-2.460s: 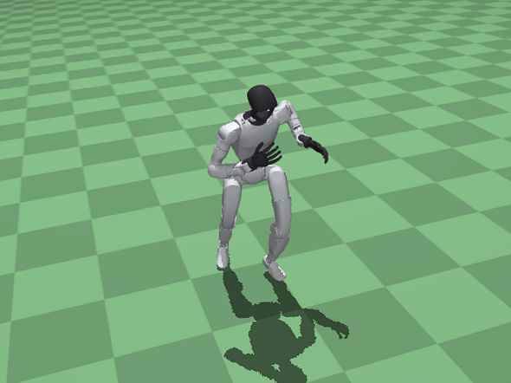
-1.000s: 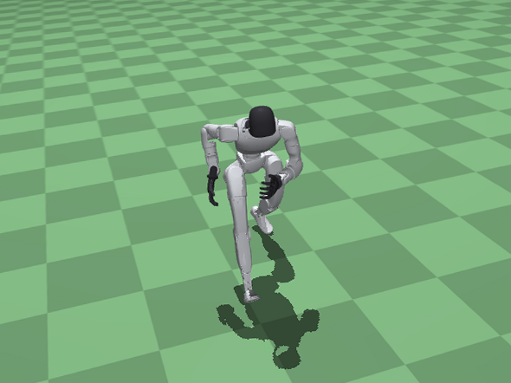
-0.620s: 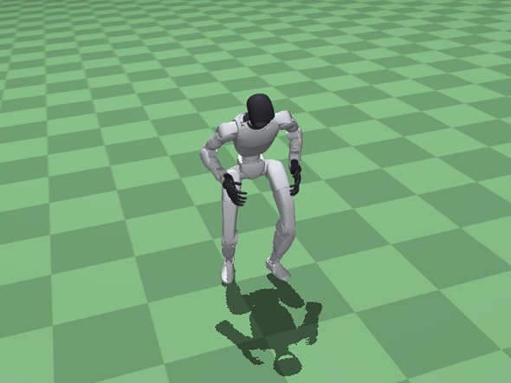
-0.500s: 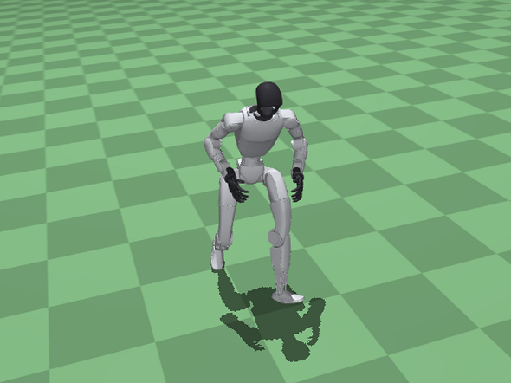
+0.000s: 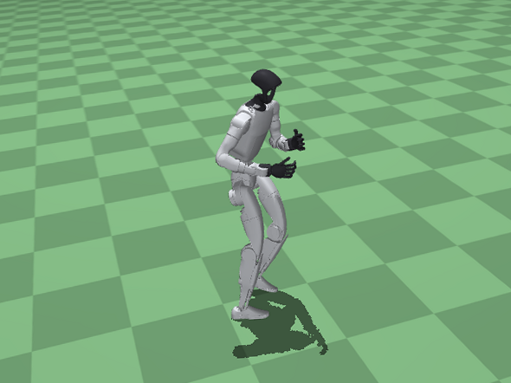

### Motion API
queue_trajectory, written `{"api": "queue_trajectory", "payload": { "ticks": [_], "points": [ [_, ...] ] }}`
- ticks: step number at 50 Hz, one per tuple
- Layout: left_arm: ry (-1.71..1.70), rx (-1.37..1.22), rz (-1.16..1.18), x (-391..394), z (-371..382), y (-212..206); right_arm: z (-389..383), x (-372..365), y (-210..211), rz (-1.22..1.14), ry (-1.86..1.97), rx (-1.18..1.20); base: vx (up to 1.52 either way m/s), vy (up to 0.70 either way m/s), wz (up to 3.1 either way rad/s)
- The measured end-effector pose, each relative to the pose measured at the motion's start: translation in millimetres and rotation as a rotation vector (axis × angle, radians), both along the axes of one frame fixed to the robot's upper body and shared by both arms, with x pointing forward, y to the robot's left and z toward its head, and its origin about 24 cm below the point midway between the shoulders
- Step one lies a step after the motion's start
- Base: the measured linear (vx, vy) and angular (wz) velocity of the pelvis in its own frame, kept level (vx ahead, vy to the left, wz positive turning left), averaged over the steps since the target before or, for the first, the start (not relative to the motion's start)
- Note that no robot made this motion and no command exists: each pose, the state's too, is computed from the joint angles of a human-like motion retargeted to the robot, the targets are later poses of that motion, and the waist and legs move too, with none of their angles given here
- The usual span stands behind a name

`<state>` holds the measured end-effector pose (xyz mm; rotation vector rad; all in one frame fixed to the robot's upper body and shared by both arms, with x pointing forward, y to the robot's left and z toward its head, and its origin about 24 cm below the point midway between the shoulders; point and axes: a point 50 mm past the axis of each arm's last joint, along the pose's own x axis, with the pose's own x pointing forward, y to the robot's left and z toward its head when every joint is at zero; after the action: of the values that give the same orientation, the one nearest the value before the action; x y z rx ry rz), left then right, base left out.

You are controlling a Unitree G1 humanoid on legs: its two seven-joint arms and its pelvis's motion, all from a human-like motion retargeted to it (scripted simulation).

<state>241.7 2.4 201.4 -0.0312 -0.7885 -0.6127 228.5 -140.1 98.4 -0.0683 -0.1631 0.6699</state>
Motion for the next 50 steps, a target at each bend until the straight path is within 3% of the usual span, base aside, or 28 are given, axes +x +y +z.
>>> {"api": "queue_trajectory", "payload": {
  "ticks": [2, 5, 10, 13, 19, 25, 29, 33, 39, 45, 48, 50],
  "points": [
    [0.082, 0.172, 0.060, 6.1, -38.0, 12.1, 3.0, 12.2, -3.2, -0.040, -0.034, -0.057, 0.08, -0.06, 2.18],
    [0.193, 0.306, 0.194, -5.2, -79.2, 69.7, 21.4, 21.0, 5.5, -0.104, -0.194, -0.089, 0.17, 0.02, 1.63],
    [0.396, 0.211, 0.454, -50.4, -78.1, 185.9, 66.3, -25.2, -4.9, -0.089, -0.169, 0.475, 0.33, 0.29, 1.99],
    [0.393, 0.117, 0.596, -78.2, -62.1, 220.0, 63.7, -46.4, -13.9, -0.068, -0.083, 0.650, 0.42, 0.58, 2.12],
    [0.054, -0.080, 0.749, -74.8, -17.1, 208.4, 28.5, -55.9, -31.3, -0.212, 0.035, 0.593, 0.43, 0.67, 2.55],
    [0.046, -0.255, 0.626, 13.7, 1.6, 130.9, -58.5, -35.0, -53.5, -0.653, 0.288, 0.330, 0.41, 0.56, 3.12],
    [-0.258, -0.294, 0.574, 9.1, 63.9, 105.8, -73.8, -52.8, -84.0, -0.858, 0.310, 0.306, 0.68, 0.47, 3.03],
    [-0.496, -0.244, 0.555, -13.2, 93.7, 115.7, -71.3, -83.9, -114.7, -0.869, 0.324, 0.281, 0.94, 0.33, 3.22],
    [-0.202, -0.246, 0.412, 7.4, 62.6, 138.2, -96.8, -104.1, -118.5, -0.898, 0.473, 0.113, 1.14, 0.01, 2.57],
    [0.207, -0.094, 0.702, 22.7, -35.0, 183.7, -87.6, -53.2, -112.2, -0.842, 0.352, -0.017, 1.09, -0.20, 0.81],
    [0.484, -0.119, 0.890, -7.4, -99.9, 220.4, -30.1, 5.8, -100.3, -0.743, 0.039, -0.126, 1.05, -0.19, 0.32],
    [0.599, -0.154, 0.959, -47.5, -118.9, 245.2, 26.3, 24.0, -80.2, -0.649, -0.199, -0.049, 1.12, -0.16, -0.35]
  ]
}}
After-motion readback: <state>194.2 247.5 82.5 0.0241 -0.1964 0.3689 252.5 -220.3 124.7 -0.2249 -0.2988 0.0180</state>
